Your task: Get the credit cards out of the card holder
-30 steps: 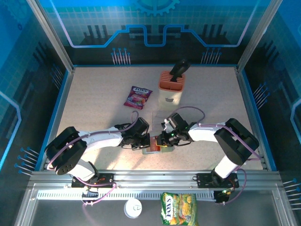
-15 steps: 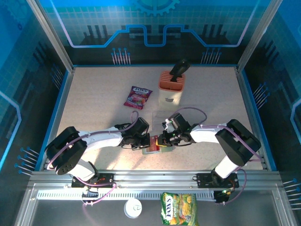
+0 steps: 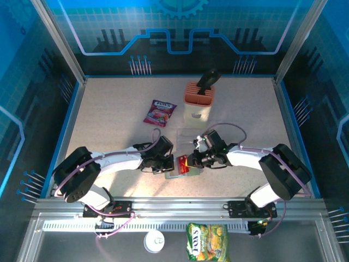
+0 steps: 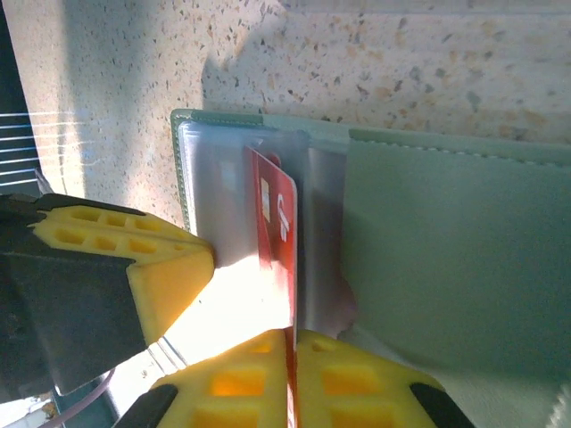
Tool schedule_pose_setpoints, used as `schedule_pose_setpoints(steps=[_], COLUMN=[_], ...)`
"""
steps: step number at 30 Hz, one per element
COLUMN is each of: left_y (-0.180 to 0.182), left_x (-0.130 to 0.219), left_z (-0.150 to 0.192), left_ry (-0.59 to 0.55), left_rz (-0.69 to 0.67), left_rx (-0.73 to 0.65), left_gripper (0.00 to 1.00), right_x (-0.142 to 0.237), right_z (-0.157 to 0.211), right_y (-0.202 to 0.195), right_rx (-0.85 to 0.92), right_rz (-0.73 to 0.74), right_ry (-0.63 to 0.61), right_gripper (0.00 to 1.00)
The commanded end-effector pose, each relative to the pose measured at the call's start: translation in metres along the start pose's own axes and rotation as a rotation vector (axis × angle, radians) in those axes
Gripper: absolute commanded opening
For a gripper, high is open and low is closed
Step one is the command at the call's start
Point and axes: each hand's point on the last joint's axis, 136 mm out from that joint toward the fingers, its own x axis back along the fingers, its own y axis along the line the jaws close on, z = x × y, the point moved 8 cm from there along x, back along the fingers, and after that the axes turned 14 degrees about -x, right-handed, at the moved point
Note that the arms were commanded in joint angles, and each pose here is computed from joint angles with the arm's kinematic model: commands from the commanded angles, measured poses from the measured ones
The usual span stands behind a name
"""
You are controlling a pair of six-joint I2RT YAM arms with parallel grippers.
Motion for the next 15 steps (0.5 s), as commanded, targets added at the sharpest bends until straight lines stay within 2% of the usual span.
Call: schedule_pose_setpoints(steps=[1,8,15], left_y=[0.006,-0.001,-0.009], left_x=[0.002,0.006,0.013], left_z=[0.002,-0.007,-0.015], left_ry=[0.020,-0.010,-0.036], left_rz=[-0.064,-0.051,-0.037], left_rx=[0.001,-0.010,-0.022], left_gripper=[0.00,0.00,0.00], right_x=[0.011,0.029,0.039], right_z=[0.002,0.002,0.001], right_y=[-0.007,0.009,0.021], right_rx=[0.011,0.072,0.139], right_rz=[0.057,0.071,0.080], right_ry=[-0.014,-0.042,-0.052], right_gripper=[0.09,0.08,0.02])
